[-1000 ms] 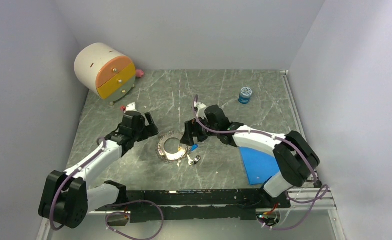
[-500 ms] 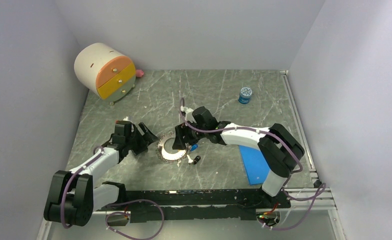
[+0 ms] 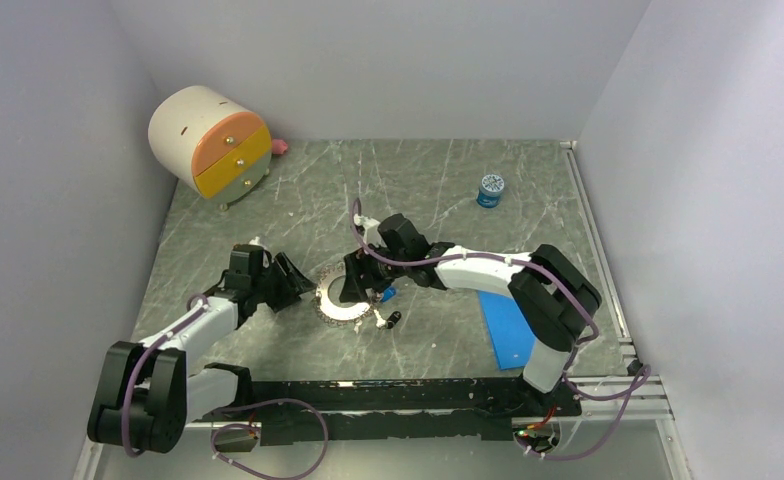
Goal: Put the keys on the keyring
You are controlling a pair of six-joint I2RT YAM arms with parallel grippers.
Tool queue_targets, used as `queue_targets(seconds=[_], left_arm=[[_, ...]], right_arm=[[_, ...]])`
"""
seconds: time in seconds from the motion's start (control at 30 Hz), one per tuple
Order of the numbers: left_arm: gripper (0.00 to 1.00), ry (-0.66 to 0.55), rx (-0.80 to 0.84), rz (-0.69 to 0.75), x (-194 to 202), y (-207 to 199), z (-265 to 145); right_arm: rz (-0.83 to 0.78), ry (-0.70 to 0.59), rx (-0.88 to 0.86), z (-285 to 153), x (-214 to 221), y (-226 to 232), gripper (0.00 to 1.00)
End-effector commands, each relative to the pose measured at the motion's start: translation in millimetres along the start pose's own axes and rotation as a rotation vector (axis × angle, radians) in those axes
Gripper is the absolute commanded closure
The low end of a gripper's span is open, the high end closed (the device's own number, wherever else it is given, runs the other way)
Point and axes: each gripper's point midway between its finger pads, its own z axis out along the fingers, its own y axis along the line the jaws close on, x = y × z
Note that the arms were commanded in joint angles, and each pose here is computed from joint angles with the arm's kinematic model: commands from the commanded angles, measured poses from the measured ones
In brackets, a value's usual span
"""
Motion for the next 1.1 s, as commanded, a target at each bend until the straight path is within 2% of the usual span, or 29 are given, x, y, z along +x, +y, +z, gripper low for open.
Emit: queue_targets(seconds=[0.0, 0.3, 0.7, 0.87, 1.07], left_arm=[[0.44, 0.005, 0.04, 0.073, -7.3, -11.3, -0.5], [0.5, 0.031, 0.056, 0.2, -14.7, -27.6, -0.7], [0.53, 0.078, -0.127, 0.463, -7.2, -41.5, 10.1], [0.55, 0.08, -0.112, 0.51, -7.8, -56.1, 15.8], [0.53, 0.101, -0.025, 0.495, -3.7, -73.2, 19.4]], right_arm=[[-0.034, -0.084, -0.06, -13.0, -25.3, 16.3, 0.24], [0.025, -0.146, -0.077, -34.7, -28.7, -0.1, 0.24], [0.059, -0.176, -0.045, -51.0, -25.6, -20.6, 0.25], [0.049, -0.165, -0.043, -49.0, -25.8, -25.8, 0.25], [0.015, -0.157, 0.01, -49.0, -32.2, -35.6, 0.25]])
